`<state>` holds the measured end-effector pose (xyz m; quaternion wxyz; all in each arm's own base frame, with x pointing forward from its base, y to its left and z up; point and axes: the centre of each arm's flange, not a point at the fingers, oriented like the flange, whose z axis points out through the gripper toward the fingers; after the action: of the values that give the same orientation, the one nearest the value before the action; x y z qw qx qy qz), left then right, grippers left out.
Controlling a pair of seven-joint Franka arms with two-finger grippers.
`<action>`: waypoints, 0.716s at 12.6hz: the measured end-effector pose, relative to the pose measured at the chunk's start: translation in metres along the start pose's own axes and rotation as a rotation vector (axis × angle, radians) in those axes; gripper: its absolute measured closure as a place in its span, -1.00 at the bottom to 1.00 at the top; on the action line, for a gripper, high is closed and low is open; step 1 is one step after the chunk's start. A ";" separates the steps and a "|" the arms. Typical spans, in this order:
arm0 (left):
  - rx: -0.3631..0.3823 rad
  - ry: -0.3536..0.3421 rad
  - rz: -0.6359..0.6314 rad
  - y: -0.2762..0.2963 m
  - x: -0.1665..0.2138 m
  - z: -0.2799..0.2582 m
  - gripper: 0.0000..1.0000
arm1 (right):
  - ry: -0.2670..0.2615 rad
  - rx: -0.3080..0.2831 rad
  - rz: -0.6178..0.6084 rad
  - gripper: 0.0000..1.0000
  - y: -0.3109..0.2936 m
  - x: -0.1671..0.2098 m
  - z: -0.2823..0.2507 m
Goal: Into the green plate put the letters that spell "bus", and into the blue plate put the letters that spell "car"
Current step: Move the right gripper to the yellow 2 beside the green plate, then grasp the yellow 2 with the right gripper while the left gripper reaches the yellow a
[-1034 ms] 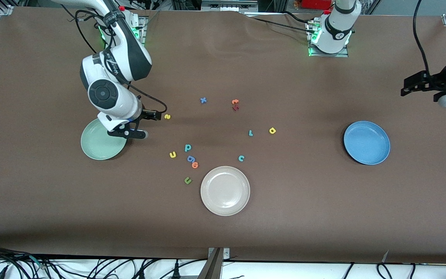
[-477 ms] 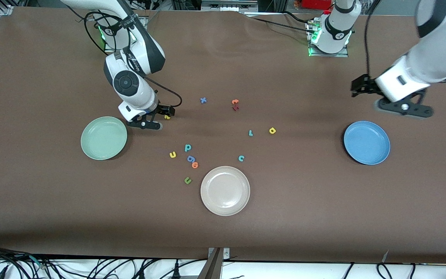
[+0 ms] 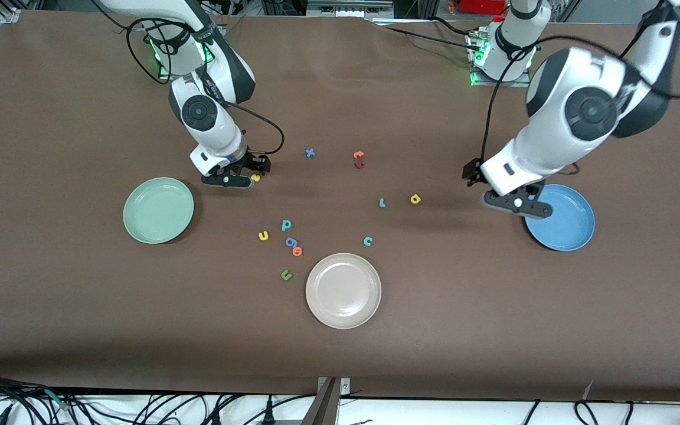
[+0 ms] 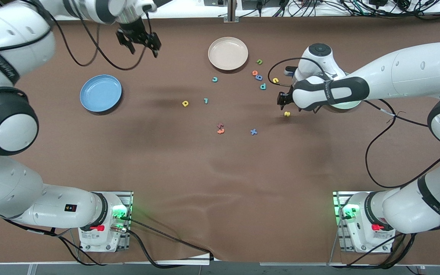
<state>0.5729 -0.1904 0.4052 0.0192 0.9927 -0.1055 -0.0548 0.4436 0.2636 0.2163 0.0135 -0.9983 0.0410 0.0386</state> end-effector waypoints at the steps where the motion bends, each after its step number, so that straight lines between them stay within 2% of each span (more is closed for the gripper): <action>1: -0.004 -0.009 0.000 0.001 0.003 0.019 -1.00 | 0.001 0.001 -0.003 -0.44 0.000 -0.003 0.003; 3: -0.009 -0.040 0.006 0.002 0.007 0.050 -1.00 | 0.013 0.011 -0.007 -0.39 -0.002 -0.004 0.009; 7: -0.003 -0.129 0.076 0.058 0.002 0.118 -1.00 | 0.017 0.018 -0.011 -0.31 -0.002 -0.005 0.023; 9: -0.009 -0.116 0.055 0.063 0.007 0.141 -1.00 | 0.031 0.020 -0.029 -0.24 -0.003 -0.004 0.030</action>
<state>0.5506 -0.2574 0.2675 0.0193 0.9845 -0.1334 -0.1124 0.4377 0.2680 0.1864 0.0235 -0.9991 0.0271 0.0227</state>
